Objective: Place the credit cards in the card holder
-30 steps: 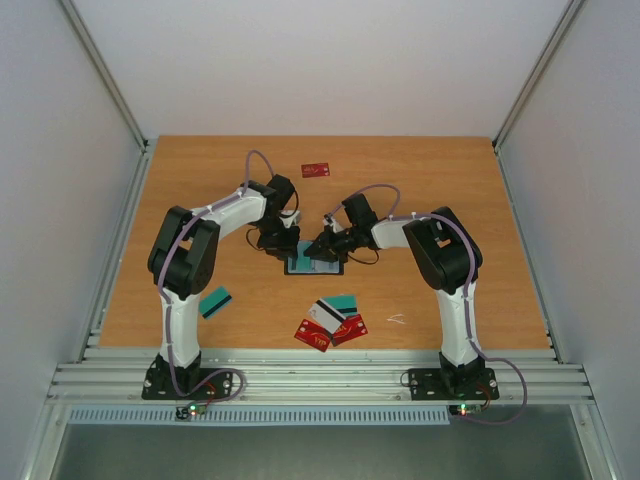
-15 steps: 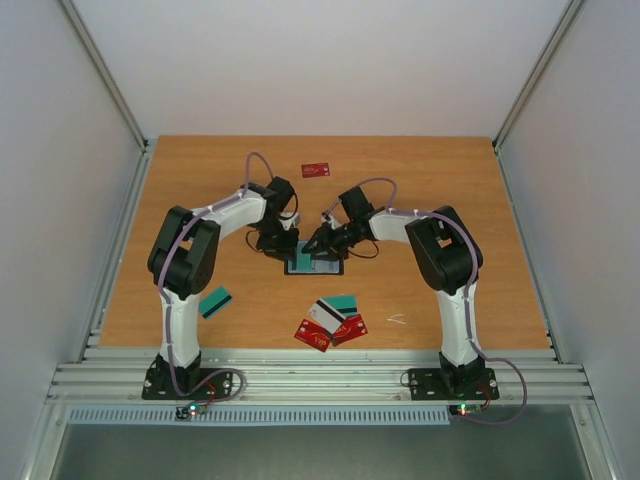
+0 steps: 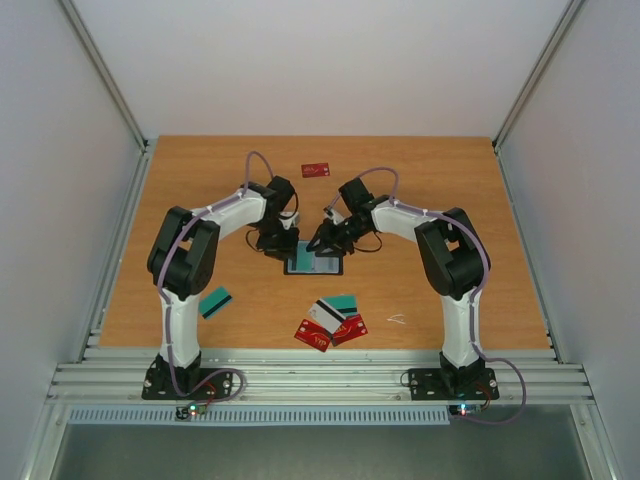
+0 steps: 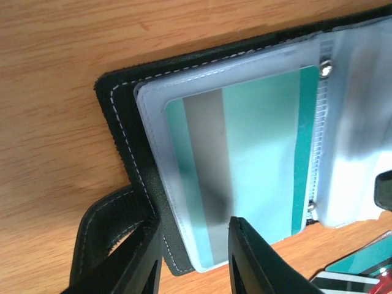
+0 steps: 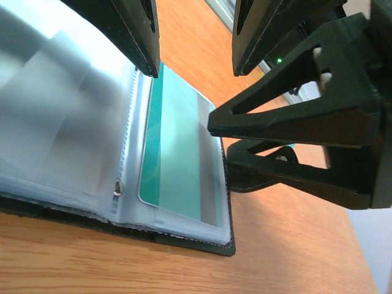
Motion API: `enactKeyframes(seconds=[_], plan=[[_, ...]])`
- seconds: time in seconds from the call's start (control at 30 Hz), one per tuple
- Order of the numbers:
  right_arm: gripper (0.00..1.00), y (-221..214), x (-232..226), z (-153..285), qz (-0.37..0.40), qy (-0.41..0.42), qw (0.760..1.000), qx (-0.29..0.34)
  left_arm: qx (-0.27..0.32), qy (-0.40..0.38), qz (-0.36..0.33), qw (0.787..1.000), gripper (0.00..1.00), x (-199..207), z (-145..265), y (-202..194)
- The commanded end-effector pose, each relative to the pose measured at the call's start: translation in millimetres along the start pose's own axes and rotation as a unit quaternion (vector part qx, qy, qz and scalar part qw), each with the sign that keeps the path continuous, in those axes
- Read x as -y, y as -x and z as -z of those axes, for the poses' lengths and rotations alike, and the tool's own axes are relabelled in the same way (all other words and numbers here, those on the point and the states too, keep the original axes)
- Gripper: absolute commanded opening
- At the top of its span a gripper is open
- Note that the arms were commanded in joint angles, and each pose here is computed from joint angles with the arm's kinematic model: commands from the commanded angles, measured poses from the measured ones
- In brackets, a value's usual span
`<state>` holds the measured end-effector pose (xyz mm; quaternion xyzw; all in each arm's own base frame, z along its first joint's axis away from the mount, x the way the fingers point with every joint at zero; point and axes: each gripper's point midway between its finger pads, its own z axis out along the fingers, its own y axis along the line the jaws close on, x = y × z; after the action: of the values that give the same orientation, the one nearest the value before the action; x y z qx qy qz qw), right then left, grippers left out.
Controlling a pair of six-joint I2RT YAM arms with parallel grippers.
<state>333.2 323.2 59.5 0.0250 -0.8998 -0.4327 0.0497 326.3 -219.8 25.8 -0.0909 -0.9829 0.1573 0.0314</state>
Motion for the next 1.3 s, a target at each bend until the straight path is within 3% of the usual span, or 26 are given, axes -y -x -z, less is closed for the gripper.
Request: enactKeyframes(seconds=[0.0,0.23,0.63,1.27], plan=[[0.34,1.1,-6.3,3.9,0.012,-0.02,1.0,0.008,0.033,-0.012,-0.008,0.999,0.33,14.7,30.3,8.7],[0.26,5.3,-3.0,-3.3,0.006,-0.023,1.0,0.005,0.044,-0.039,-0.007,0.998,0.34,28.5,44.9,11.7],[0.14,7.8,5.2,-17.4,0.0,-0.032,0.999,-0.006,0.027,-0.051,0.0,0.998,0.33,28.8,28.9,11.7],[0.12,1.6,38.2,-32.3,-0.012,-0.07,0.997,-0.029,0.012,-0.023,-0.003,1.0,0.4,16.3,15.6,11.3]])
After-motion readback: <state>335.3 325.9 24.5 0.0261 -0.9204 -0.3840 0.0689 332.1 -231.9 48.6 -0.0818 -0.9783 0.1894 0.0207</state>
